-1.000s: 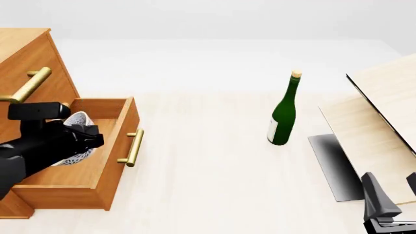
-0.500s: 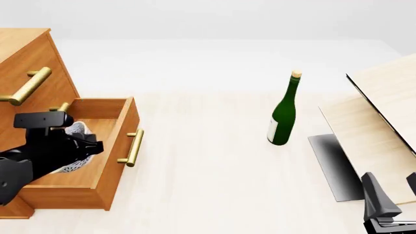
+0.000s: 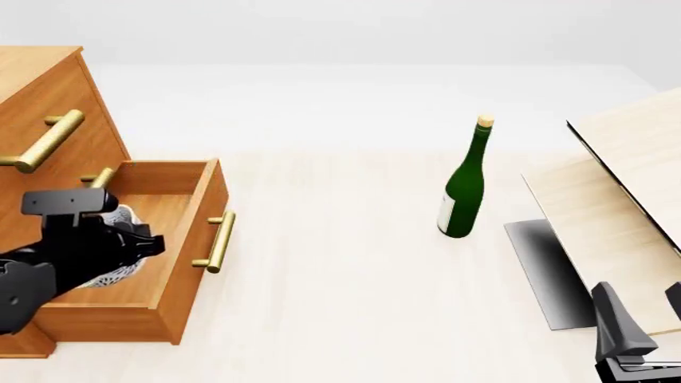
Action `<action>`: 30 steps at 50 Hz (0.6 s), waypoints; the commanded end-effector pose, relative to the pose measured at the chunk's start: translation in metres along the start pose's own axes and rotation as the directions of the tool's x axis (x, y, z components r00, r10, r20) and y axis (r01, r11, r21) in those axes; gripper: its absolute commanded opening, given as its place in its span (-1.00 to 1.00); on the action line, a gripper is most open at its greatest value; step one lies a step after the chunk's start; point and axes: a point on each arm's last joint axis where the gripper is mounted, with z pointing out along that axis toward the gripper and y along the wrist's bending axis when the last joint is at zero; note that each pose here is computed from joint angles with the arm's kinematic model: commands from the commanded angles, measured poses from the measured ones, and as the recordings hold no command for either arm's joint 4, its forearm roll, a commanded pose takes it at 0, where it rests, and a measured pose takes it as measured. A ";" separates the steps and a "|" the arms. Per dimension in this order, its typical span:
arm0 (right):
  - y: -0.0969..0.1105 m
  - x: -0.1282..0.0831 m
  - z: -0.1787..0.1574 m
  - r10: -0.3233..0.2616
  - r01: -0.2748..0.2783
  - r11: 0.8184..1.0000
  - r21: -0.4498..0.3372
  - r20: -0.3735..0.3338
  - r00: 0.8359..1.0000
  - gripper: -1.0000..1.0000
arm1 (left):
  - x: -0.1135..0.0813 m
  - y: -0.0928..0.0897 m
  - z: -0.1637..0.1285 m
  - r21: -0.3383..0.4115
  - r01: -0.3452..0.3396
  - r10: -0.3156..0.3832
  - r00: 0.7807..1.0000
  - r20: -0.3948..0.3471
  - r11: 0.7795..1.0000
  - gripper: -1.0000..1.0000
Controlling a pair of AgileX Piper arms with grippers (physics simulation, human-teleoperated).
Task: Put the bowl in the bottom drawer of the cabinet.
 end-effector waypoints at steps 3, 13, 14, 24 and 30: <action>0.000 0.000 0.000 0.000 0.000 1.000 0.000 0.000 1.000 1.00 | 0.002 0.004 0.005 -0.016 -0.016 0.016 1.000 0.000 1.000 -1.00; 0.000 0.000 0.000 0.000 0.000 1.000 0.000 0.000 1.000 1.00 | 0.003 0.009 0.007 -0.033 -0.019 0.019 1.000 0.004 0.999 -1.00; 0.000 0.000 0.000 0.000 0.000 1.000 0.000 0.000 1.000 1.00 | 0.003 0.009 0.008 -0.033 -0.017 0.018 1.000 0.004 0.999 -1.00; 0.000 0.000 0.000 0.000 0.000 1.000 0.000 0.000 1.000 1.00 | 0.006 0.011 0.013 -0.039 -0.028 0.028 1.000 -0.002 0.999 -1.00; 0.000 0.000 0.000 0.000 0.000 1.000 0.000 0.000 1.000 1.00 | 0.008 0.011 0.017 -0.037 -0.025 0.024 1.000 -0.008 0.999 -1.00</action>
